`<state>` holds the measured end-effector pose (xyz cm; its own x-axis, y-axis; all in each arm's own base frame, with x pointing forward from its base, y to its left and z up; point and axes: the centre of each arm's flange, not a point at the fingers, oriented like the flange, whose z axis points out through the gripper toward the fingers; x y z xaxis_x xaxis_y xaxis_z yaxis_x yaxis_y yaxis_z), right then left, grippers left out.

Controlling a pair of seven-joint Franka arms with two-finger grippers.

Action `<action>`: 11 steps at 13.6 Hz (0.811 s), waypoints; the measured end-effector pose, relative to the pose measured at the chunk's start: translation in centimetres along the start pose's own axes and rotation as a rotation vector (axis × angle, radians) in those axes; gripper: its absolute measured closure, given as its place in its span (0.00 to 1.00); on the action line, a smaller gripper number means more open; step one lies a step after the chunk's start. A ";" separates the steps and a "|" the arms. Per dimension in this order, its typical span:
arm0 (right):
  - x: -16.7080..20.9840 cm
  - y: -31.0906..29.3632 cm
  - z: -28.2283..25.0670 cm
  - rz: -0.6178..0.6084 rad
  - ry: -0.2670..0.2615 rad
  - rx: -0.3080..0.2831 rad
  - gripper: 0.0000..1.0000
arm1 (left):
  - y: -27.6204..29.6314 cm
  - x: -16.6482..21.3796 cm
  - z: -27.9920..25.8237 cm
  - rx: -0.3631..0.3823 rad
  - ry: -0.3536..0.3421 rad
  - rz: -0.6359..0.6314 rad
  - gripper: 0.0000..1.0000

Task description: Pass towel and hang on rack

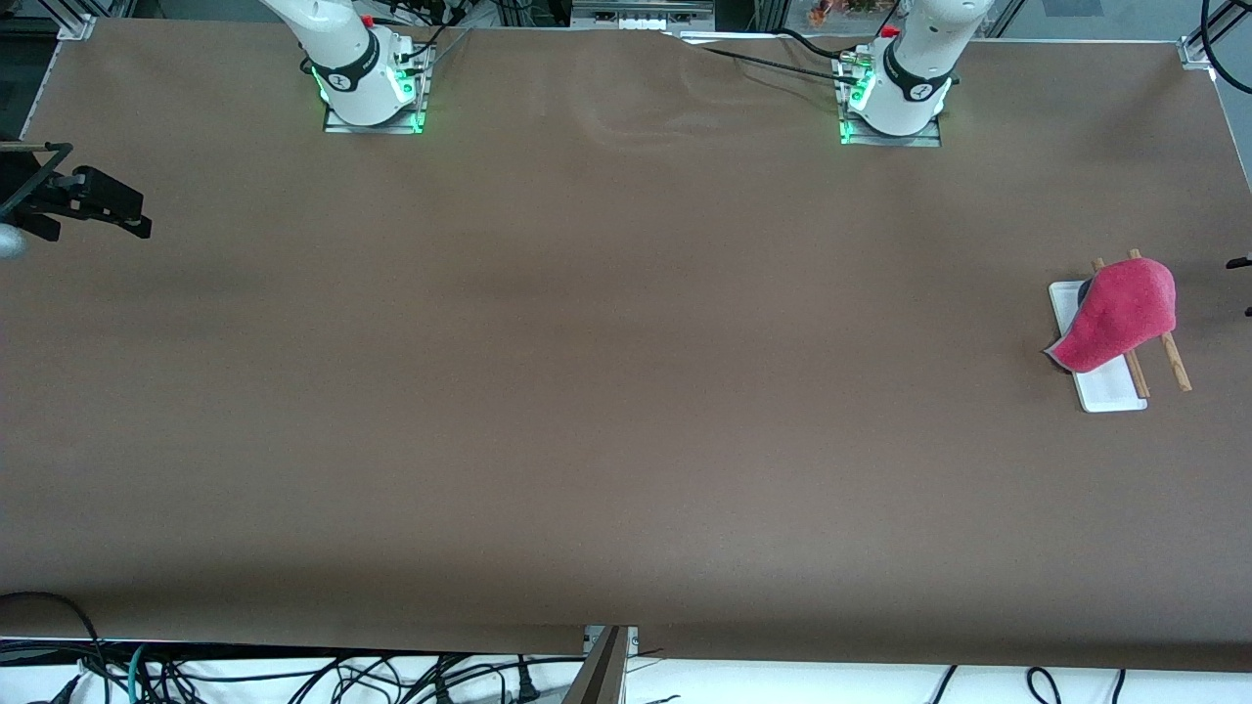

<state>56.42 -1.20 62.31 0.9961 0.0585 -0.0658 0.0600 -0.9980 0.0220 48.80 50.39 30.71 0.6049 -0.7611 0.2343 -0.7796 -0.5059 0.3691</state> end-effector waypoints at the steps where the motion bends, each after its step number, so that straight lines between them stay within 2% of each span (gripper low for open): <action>1: 0.0 0.0 0.0 0.000 0.000 0.000 0.00 | -0.1 0.6 -0.6 0.013 -0.002 0.009 0.00; 4: 0.0 0.0 0.0 0.000 0.000 0.000 0.00 | -0.3 3.8 -2.4 0.043 -0.018 0.033 0.00; 7: 0.0 0.0 0.0 0.000 0.000 0.000 0.00 | 0.8 9.0 -4.5 0.037 -0.047 -0.104 0.00; 9: 0.0 0.0 0.0 0.000 0.000 0.000 0.00 | 2.7 15.0 -6.2 0.028 -0.083 -0.218 0.00; 11: 0.0 0.0 0.0 -0.001 0.000 0.000 0.00 | 5.6 22.6 -8.0 0.042 -0.130 -0.313 0.00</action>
<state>56.43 -1.17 62.31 0.9961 0.0590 -0.0656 0.0605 -0.9979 0.0220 59.36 33.56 45.25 0.7921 -0.6104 -0.0015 -0.5675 -0.7372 0.3667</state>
